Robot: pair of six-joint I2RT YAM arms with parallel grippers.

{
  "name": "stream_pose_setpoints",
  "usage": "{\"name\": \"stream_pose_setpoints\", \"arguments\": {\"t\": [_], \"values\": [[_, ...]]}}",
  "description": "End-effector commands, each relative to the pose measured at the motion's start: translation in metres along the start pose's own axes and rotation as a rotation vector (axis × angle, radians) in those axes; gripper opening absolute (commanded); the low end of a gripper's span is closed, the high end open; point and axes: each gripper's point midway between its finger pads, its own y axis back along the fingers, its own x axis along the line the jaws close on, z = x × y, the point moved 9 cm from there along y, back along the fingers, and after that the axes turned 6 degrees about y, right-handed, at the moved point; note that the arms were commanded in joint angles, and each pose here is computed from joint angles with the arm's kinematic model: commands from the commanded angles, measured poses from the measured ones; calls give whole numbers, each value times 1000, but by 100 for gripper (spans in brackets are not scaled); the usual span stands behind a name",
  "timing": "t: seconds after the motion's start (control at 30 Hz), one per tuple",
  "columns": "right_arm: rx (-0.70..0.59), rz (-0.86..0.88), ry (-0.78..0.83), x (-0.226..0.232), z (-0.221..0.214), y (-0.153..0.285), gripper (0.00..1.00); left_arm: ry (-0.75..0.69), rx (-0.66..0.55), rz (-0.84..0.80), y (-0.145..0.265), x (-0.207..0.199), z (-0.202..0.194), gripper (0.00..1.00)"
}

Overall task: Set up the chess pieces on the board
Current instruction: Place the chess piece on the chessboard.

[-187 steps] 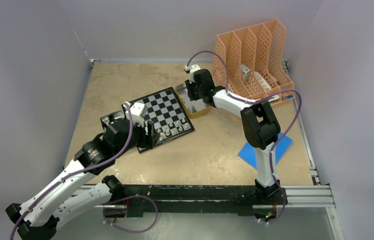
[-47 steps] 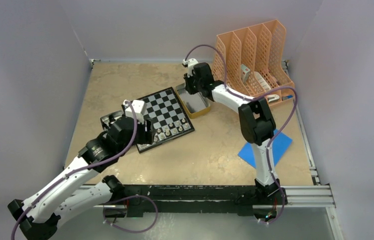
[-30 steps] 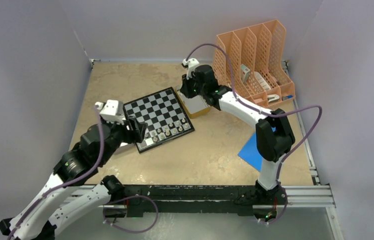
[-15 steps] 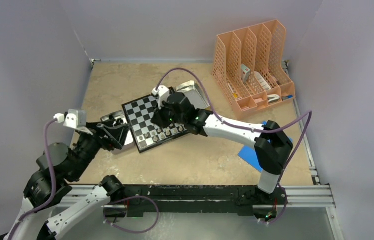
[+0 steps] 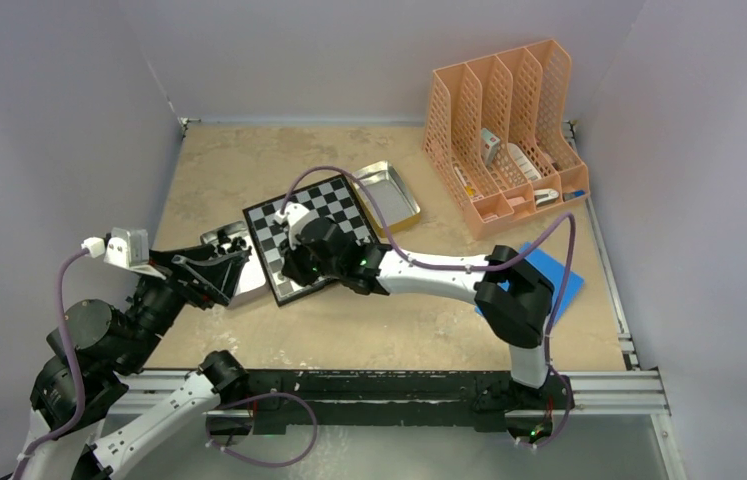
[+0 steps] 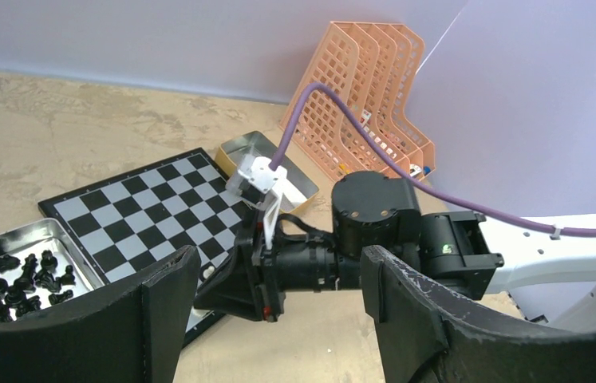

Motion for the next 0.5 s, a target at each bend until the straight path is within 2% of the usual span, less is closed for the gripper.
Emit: {"name": "stream_pose_setpoints", "arguments": {"t": [0.0,0.47], "values": [[-111,-31,1,14,25,-8,13,22,-26,-20,4,-4,9,73],[-83,-127,-15,22,-2,-41,13,9,-32,1,3,-2,9,73]]}}
